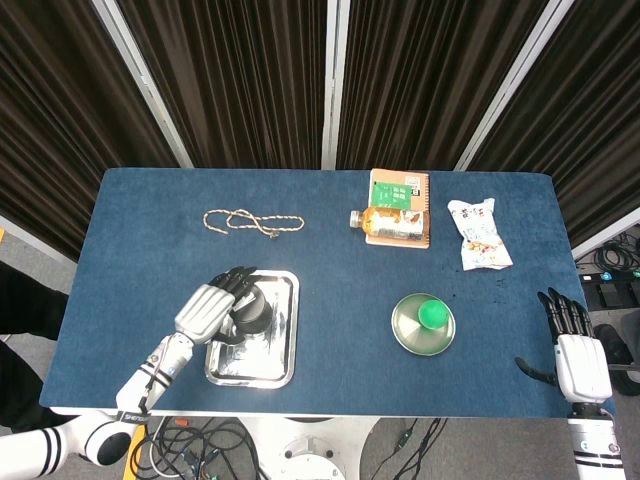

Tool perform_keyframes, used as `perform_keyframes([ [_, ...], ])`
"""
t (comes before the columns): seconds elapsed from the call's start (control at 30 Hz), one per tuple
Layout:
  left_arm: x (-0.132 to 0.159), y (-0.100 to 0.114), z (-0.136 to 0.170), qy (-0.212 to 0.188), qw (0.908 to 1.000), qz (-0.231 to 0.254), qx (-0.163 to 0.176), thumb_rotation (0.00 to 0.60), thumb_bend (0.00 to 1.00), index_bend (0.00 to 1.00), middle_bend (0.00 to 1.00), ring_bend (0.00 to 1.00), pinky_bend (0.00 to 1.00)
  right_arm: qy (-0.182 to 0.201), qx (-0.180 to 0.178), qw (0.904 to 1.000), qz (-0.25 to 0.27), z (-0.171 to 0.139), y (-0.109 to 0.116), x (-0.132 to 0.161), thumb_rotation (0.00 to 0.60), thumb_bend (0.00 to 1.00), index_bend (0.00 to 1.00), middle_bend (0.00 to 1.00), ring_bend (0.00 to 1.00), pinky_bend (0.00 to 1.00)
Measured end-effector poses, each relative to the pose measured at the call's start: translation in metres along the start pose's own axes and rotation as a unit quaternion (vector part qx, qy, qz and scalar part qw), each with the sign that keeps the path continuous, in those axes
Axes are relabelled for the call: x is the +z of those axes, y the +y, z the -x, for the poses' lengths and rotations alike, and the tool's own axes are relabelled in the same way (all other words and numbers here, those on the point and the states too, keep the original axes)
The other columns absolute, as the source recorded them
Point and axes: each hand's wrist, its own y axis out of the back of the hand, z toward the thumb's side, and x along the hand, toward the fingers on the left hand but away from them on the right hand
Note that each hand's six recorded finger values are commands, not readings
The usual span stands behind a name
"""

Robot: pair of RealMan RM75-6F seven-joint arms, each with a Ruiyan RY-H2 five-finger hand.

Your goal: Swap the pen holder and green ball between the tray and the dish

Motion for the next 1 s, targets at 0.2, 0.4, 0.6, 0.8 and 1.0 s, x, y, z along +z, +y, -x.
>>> perform_keyframes([
  [0.2,-0.003,-0.005,-0.008,-0.001,0.9998,0.002,-0.018,0.600,0.05,0.07,0.07,0.00,0.18,-0.003,0.001,1.0000,0.000,0.001,-0.001,-0.002,0.600,0.04,0.00,0.00,0.00,0.00],
  [0.4,-0.002,-0.005,-0.013,-0.001,0.9997,-0.004,-0.024,0.600,0.10,0.11,0.20,0.10,0.30,-0.006,0.003,1.0000,0.002,0.001,-0.004,-0.004,0.600,0.04,0.00,0.00,0.00,0.00],
  [0.6,0.001,0.000,-0.019,-0.003,1.0000,-0.006,-0.007,0.600,0.15,0.19,0.26,0.17,0.36,-0.009,0.004,0.9999,0.002,0.002,-0.005,-0.006,0.600,0.04,0.00,0.00,0.00,0.00],
  [0.8,0.008,0.006,-0.025,-0.016,0.9998,-0.007,0.007,0.600,0.16,0.27,0.29,0.19,0.40,-0.010,0.005,0.9999,0.003,0.002,-0.006,-0.007,0.600,0.05,0.00,0.00,0.00,0.00],
  [1.0,0.021,0.017,-0.032,-0.036,0.9992,-0.007,0.015,0.600,0.17,0.31,0.34,0.24,0.43,-0.010,-0.001,0.9999,0.005,0.002,-0.003,-0.007,0.600,0.05,0.00,0.00,0.00,0.00],
])
